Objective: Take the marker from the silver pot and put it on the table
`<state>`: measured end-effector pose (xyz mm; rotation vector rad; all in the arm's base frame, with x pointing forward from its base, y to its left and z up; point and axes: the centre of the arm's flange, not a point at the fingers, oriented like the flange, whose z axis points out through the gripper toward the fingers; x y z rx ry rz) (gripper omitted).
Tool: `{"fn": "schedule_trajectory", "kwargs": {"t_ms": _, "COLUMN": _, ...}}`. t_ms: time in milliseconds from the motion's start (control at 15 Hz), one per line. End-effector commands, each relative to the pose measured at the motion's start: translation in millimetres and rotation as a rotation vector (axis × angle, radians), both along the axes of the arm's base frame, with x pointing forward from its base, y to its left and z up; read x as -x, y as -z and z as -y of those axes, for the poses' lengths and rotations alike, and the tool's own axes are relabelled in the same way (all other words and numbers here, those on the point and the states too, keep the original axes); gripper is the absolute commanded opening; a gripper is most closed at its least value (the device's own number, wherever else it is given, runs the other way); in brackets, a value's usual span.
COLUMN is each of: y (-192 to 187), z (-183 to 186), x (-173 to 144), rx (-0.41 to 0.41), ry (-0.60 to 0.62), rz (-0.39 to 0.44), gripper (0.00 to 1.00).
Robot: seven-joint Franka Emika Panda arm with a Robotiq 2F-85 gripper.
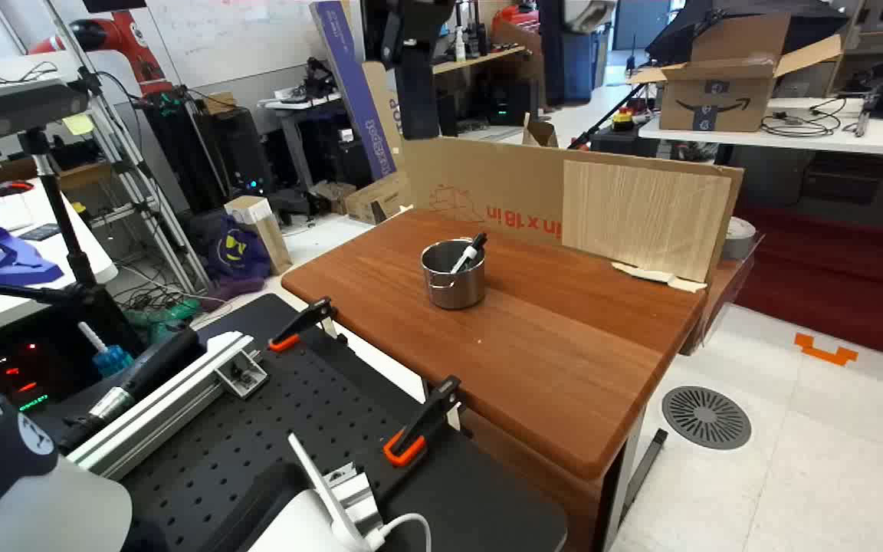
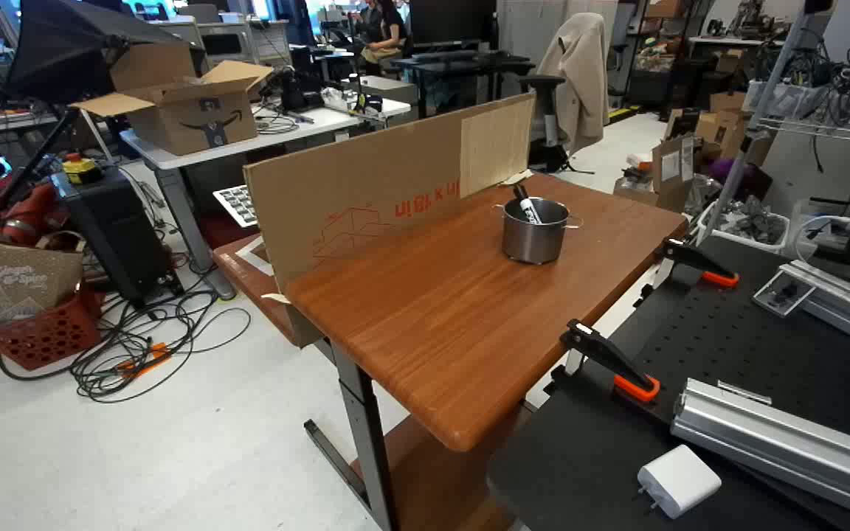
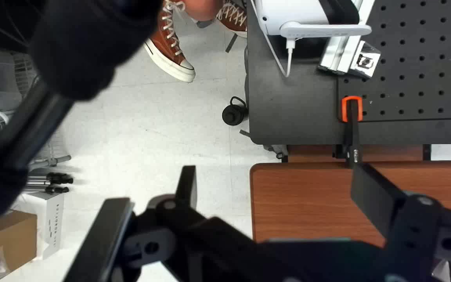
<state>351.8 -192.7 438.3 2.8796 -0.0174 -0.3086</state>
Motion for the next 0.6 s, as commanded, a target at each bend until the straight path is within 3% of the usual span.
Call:
{"fn": "schedule_trajectory", "kwargs": {"t_ms": 0, "y": -0.8, "z": 0.2, "x": -0.3, "rx": 0.001, "ry": 0.0, "rz": 0.002, "gripper": 1.0}}
{"fn": "schedule_trajectory", "kwargs": {"t_ms": 533, "y": 5.6, "z": 0.5, "x": -14.3, "rx": -0.003, "ry": 0.013, "rz": -0.011, "gripper": 1.0}}
